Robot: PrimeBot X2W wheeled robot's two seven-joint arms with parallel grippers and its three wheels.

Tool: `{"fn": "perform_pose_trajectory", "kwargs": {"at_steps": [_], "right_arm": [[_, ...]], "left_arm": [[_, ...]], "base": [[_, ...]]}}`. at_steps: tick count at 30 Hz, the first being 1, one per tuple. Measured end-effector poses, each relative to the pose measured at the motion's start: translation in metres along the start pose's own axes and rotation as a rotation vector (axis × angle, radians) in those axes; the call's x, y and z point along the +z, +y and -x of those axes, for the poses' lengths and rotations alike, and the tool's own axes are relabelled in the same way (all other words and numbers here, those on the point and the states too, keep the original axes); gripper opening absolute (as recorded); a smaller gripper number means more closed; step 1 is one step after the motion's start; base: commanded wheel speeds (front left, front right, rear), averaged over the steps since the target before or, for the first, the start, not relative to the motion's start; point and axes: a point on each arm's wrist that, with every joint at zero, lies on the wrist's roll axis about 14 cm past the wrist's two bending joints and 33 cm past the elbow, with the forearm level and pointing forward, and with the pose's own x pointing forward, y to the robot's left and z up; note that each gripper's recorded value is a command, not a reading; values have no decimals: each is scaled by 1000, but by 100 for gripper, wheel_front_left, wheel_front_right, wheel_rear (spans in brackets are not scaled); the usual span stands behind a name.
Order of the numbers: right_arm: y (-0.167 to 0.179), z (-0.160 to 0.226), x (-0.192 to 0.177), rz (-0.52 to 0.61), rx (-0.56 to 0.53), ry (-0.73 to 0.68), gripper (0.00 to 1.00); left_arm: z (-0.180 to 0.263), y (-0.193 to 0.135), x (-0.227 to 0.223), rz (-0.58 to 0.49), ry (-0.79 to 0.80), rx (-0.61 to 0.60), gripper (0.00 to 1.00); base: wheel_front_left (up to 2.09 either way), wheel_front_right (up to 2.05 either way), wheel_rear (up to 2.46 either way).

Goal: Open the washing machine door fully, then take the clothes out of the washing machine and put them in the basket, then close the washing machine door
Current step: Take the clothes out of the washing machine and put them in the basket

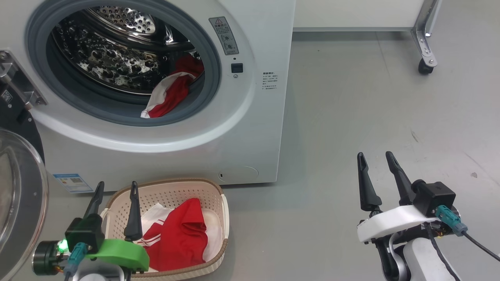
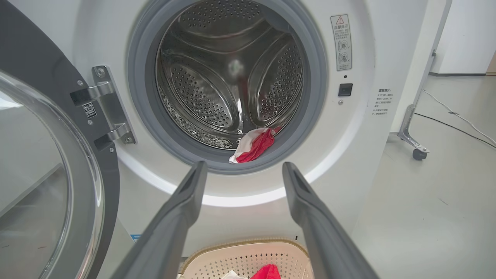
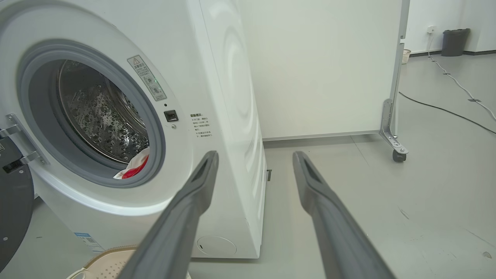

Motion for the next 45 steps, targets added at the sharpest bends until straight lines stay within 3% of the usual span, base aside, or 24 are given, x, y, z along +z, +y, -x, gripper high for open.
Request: {"fn": "perform_pose_trajectory", "kwargs": {"at_steps": [32,45], "right_arm": [[0,-2,-3,-3,2,9,100],[-3,-9,-28,-17,-3,74,100]], "left_arm": [[0,0,-2,2,2,1,100],[-14,7,-20,-14,52,-1,100]], "base": [[0,0,0],[0,0,0]]}}
